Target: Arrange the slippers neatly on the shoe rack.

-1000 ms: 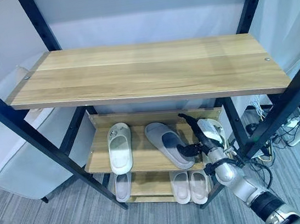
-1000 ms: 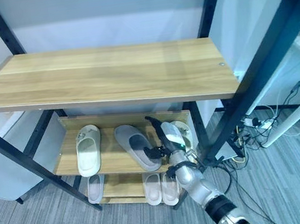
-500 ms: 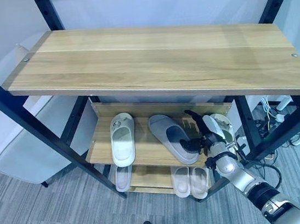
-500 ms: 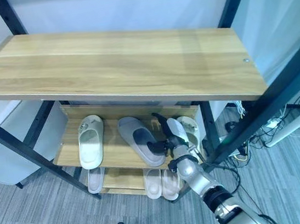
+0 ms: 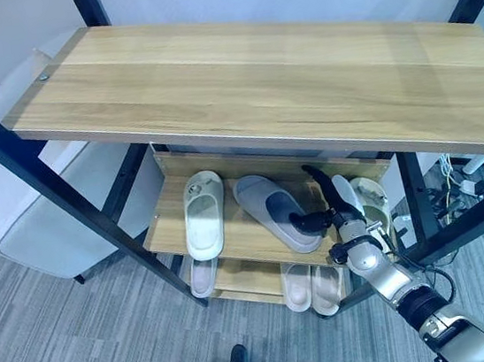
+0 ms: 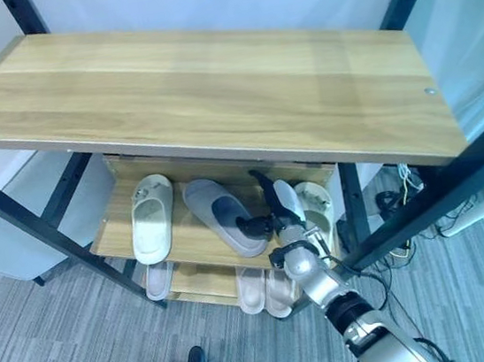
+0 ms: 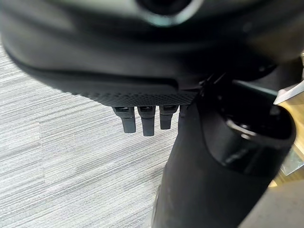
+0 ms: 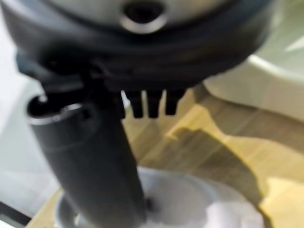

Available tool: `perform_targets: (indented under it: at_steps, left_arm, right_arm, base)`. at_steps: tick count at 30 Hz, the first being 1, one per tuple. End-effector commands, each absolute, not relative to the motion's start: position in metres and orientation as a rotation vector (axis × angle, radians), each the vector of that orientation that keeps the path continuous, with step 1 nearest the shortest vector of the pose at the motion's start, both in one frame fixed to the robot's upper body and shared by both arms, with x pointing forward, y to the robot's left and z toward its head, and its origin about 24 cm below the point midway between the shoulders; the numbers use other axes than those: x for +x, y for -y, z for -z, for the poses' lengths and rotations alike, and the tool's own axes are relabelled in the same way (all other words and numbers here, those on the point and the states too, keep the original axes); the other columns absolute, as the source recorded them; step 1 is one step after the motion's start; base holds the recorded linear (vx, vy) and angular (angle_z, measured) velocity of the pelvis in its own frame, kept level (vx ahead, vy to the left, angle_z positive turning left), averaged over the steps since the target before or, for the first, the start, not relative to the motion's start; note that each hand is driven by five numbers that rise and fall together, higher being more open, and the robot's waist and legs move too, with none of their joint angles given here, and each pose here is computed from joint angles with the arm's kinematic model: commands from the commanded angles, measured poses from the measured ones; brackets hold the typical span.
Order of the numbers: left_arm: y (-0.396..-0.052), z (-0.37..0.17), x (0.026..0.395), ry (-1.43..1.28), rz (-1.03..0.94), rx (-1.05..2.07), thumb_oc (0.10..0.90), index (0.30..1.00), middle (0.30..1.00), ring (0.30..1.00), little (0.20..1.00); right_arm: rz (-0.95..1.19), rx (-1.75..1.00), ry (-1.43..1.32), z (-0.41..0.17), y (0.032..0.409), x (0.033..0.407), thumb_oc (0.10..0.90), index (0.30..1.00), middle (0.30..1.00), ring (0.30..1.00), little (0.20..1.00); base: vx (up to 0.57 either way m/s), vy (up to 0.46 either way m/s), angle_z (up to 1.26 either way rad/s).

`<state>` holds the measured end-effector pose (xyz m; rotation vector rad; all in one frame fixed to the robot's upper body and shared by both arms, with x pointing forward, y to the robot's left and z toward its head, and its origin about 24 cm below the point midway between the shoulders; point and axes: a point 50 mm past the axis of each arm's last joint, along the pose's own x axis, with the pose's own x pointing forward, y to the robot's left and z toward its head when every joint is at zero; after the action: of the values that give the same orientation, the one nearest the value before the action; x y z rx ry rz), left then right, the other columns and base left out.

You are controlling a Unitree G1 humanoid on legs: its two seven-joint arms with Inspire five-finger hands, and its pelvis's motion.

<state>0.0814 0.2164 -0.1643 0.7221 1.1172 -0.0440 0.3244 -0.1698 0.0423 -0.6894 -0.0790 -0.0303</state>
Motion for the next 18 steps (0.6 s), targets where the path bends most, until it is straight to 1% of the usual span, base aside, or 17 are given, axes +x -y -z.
perform_targets:
  at_steps: [1,3,7,18]
  left_arm:
    - [-0.208,0.16,0.11,-1.06,0.034,0.72,0.8,0.9,0.9,0.9,0.9]
    - [-0.208,0.158,0.118,-1.033,0.012,0.723,0.8,0.9,0.9,0.9,0.9]
    - [-0.198,0.163,0.104,-1.057,0.051,0.679,0.8,0.9,0.9,0.9,0.9]
    - [-0.201,0.165,0.095,-1.074,0.089,0.69,0.8,0.9,0.9,0.9,0.9]
  right_arm:
    - [0.033,-0.562,0.435,-0.126,0.14,0.348,0.8,0.9,0.9,0.9,0.9]
    - [0.027,-0.56,0.416,-0.123,0.139,0.347,0.8,0.9,0.9,0.9,0.9]
    - [0.012,-0.56,0.409,-0.122,0.13,0.351,0.8,0.9,0.9,0.9,0.9]
    - [-0.09,-0.641,0.284,-0.111,0.119,0.372,0.8,0.9,0.9,0.9,0.9]
  base:
    - [0.02,0.009,0.11]
    - [0.02,0.017,0.07]
    - [0.0,0.002,-0.02]
    - [0.0,-0.001,0.0]
